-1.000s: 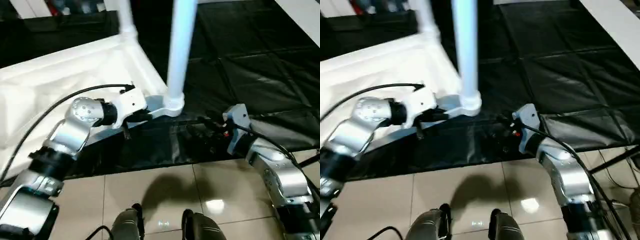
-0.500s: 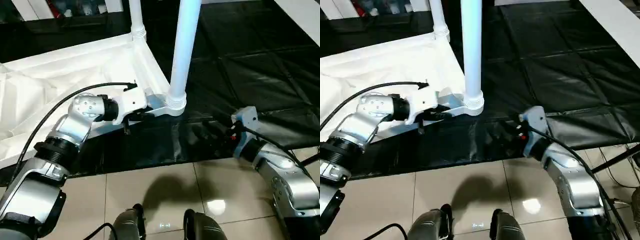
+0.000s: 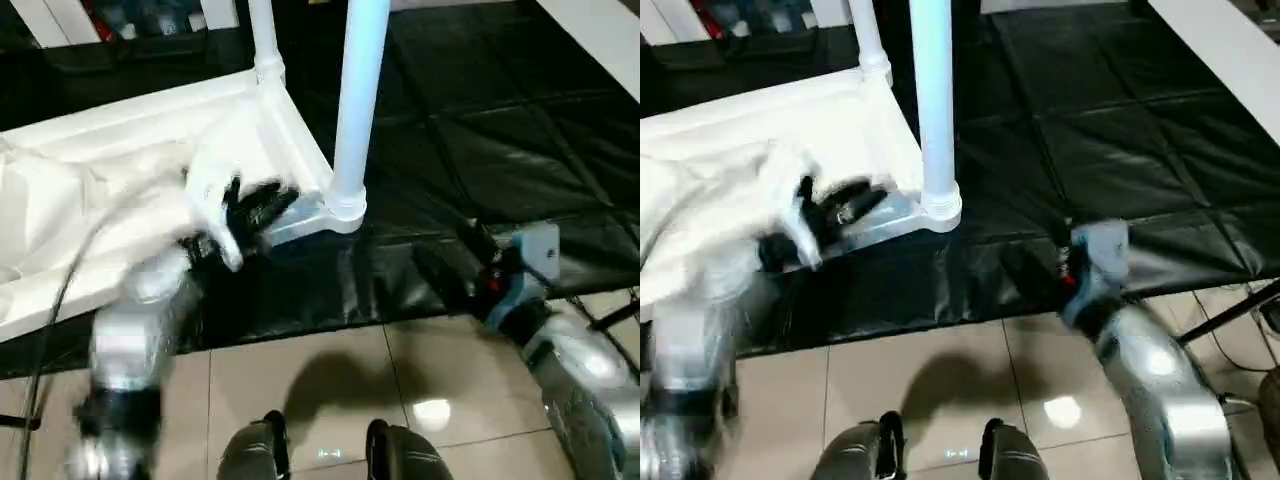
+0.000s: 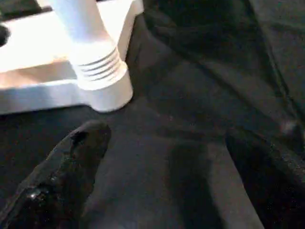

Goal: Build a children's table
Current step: Insert table leg to table base

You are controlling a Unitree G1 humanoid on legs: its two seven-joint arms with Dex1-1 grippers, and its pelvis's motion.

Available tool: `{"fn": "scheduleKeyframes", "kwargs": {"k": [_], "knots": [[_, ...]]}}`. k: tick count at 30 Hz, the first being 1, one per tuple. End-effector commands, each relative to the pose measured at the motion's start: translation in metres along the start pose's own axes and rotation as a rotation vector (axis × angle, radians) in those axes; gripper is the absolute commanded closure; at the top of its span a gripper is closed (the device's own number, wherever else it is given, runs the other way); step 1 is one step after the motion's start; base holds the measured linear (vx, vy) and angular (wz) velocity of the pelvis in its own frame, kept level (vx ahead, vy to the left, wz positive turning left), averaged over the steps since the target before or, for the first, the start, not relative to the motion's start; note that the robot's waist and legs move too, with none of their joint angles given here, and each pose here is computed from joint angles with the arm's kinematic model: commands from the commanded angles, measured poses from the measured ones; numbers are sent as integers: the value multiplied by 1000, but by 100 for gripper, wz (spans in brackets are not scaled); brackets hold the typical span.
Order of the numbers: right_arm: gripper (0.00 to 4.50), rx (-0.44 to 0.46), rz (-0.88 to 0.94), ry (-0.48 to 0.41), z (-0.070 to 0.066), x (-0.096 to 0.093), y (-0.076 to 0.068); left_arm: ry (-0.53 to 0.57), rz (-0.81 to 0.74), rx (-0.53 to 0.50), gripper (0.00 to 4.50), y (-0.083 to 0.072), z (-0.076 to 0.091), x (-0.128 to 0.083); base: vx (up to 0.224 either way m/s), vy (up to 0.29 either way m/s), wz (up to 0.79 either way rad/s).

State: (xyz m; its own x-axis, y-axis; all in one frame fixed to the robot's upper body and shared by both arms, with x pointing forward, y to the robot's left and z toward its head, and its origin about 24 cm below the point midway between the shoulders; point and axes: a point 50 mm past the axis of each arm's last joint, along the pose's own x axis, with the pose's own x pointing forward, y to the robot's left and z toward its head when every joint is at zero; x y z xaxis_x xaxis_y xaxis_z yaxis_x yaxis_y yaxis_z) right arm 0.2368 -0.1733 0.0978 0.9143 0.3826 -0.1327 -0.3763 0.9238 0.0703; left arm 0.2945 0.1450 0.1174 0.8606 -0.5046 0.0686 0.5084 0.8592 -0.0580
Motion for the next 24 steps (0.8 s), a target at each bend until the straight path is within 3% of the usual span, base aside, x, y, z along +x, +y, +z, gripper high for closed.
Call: {"fn": "scheduleKeyframes", "kwargs": {"k": [1,4,7,10,12,15,17,18,21,23,24], "knots": [[0,-26,-16,16,0,-3,8,-33,132,21,320,-2,7,-11,0,0,0],[0,-8,-51,18,0,-3,11,-14,225,-96,320,-13,-4,-27,0,0,0],[0,41,-88,-73,5,-2,11,22,301,-73,320,-18,-17,-40,4,-69,45],[0,57,9,-50,4,-4,16,104,329,-26,320,-19,-28,-51,21,-158,26],[0,135,5,-88,4,-3,19,99,340,-25,320,-23,-25,-57,-24,-181,6],[0,112,4,-91,5,-3,20,99,333,-16,320,-26,-21,-59,-30,-117,-2],[0,159,8,-113,6,-3,24,107,340,-22,320,-28,-21,-61,-13,-29,-3],[0,67,-30,-80,2,-4,22,101,349,-4,320,-28,-20,-62,0,0,0],[0,81,-77,-55,-3,-5,19,97,360,2,320,-27,-20,-63,0,19,1],[0,57,-111,51,-13,-7,16,57,360,16,320,-25,-15,-65,3,66,2],[0,54,-91,34,-13,-9,17,48,377,17,320,-23,-12,-67,13,81,0]]}}
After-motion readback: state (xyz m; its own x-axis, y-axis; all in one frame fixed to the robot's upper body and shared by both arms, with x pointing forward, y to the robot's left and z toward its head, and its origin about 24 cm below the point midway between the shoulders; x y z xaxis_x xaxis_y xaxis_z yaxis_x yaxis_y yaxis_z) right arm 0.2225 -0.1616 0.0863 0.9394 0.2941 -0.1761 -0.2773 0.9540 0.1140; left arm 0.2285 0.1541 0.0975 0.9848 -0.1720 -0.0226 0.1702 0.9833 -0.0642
